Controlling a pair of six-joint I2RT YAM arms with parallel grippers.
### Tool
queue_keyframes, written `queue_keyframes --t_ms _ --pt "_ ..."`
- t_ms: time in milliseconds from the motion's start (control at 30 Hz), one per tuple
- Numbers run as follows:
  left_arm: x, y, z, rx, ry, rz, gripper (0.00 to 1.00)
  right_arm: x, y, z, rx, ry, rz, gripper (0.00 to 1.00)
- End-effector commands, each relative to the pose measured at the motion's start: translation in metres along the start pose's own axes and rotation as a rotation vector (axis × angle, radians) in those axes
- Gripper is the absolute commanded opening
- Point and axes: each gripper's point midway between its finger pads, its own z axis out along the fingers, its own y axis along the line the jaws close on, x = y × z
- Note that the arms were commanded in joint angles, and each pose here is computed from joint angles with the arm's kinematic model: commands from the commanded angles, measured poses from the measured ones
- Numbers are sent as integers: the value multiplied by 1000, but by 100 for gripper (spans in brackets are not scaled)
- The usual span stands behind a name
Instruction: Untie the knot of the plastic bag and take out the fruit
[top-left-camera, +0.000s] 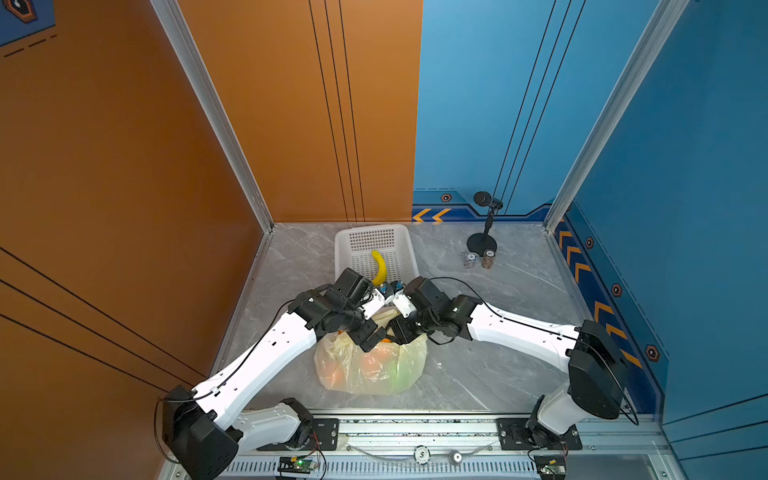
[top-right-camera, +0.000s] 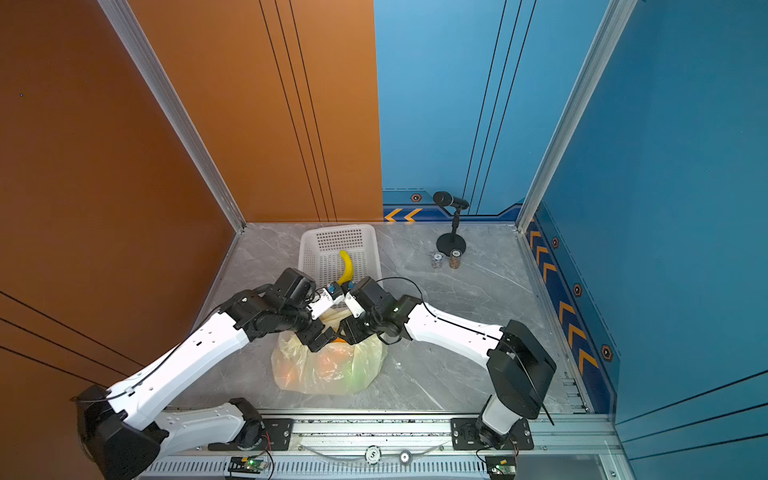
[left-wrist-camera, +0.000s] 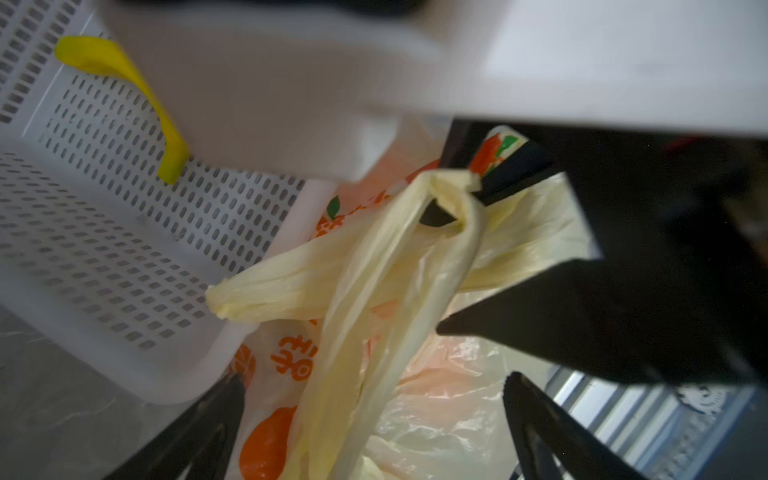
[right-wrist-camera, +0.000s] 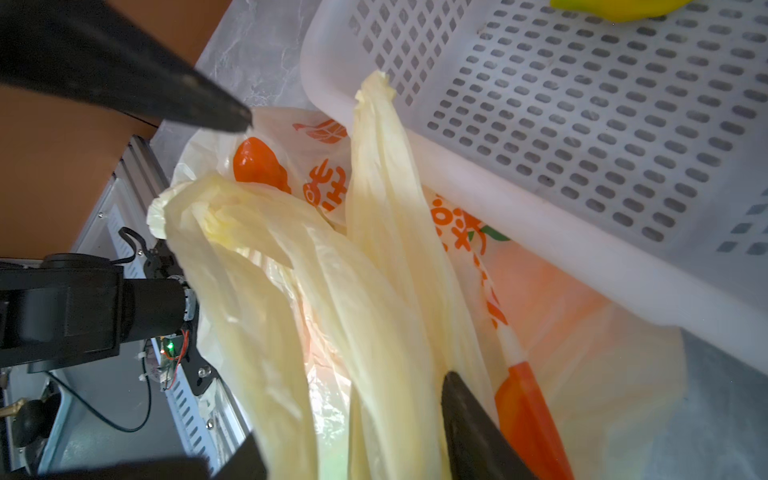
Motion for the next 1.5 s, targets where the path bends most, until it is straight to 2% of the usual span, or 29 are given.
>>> queue_keyframes --t_ms 0,67,133,267,400,533,733,900,1067,1267,1367,1467 --pt "11 27 5 -164 64 -8 91 1 -12 -1 73 16 -5 50" --pt "11 34 7 -188 53 -46 76 3 -14 1 75 24 -4 47" --pt "12 40 9 -209 45 -87 66 5 -14 2 75 31 -3 43" --pt "13 49 10 -235 38 -160 47 2 -15 -2 84 8 1 21" --pt "15 64 4 -295 24 -262 25 -7 -18 -16 96 -61 18 10" --pt "17 75 -5 -341 -2 -343 18 -12 -23 -38 96 -147 52 0" --pt "12 98 -32 -412 -100 -445 6 -4 -24 -76 64 -245 81 0" --pt "-10 123 -60 -453 -196 -491 0 5 2 -112 -34 -326 13 0" --pt "-48 140 -90 -453 -319 -522 0 22 48 -139 -167 -380 -149 0" --pt "-83 165 -114 -470 -450 -565 0 58 76 -126 -238 -262 -266 0" --pt "-90 170 -109 -443 -473 -589 7 73 76 -110 -219 -194 -288 1" --pt "-91 163 -101 -385 -474 -589 17 68 72 -105 -185 -189 -262 9"
